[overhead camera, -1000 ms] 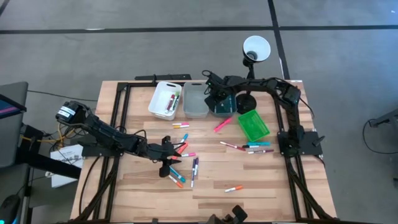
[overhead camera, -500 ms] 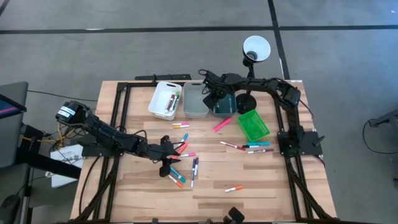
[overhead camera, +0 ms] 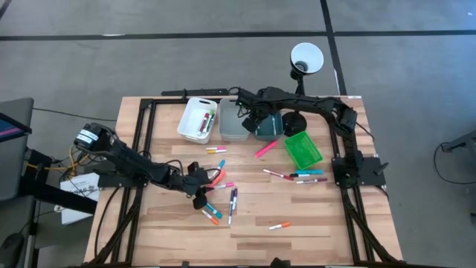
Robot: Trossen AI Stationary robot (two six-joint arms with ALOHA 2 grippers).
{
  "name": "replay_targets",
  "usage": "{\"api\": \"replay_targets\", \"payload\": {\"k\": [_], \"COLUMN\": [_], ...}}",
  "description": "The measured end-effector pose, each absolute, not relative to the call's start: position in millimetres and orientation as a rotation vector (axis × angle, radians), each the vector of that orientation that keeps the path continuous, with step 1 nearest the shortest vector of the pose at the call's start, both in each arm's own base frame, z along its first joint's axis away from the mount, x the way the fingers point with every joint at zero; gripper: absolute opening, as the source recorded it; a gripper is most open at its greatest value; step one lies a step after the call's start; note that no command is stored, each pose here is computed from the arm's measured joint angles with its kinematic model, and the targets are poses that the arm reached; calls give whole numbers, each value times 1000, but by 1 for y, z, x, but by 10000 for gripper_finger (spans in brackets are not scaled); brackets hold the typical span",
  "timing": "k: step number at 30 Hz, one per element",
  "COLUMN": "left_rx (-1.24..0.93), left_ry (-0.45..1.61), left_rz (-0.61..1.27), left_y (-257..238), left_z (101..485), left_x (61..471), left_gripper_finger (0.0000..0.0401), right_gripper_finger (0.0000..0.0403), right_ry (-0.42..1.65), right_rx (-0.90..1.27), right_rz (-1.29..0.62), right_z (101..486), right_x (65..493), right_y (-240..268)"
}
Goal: Pick & Place Markers
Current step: Put the orange highlighter pen into the gray bin
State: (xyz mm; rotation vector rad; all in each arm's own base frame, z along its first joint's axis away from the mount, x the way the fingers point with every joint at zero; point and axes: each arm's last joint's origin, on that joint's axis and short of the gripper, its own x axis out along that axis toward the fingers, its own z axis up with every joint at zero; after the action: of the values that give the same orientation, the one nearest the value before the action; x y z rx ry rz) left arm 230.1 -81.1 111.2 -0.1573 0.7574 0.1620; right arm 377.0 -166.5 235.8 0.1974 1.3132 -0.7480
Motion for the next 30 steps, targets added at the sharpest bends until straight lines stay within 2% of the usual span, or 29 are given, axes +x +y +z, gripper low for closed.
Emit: {"api": "replay_targets", "payload": {"k": [9, 14, 20, 24, 30], "left_rx": [-126, -125, -147, -185, -227], "left_ry": [788, 790, 780, 753, 637], "left_rz": [197, 198, 207, 220, 233], "left_y": [-80, -80, -80, -80, -78], "left_z": [100, 101, 101, 105, 129], "left_x": [231, 231, 231, 231, 231], "left_gripper_finger": [121, 109, 71, 75, 79], "right_gripper_finger": [117, 116, 116, 116, 116], "right_ry": [1363, 1216, 1013, 922, 881], "right_rx": [-1, -128, -129, -138, -143], "right_rz": [-697, -636, -555, -480, -340], "right_z": [299, 354, 407, 405, 344], "right_x": [381, 368, 327, 312, 301], "right_y": [-127, -90, -44, -20, 2]}}
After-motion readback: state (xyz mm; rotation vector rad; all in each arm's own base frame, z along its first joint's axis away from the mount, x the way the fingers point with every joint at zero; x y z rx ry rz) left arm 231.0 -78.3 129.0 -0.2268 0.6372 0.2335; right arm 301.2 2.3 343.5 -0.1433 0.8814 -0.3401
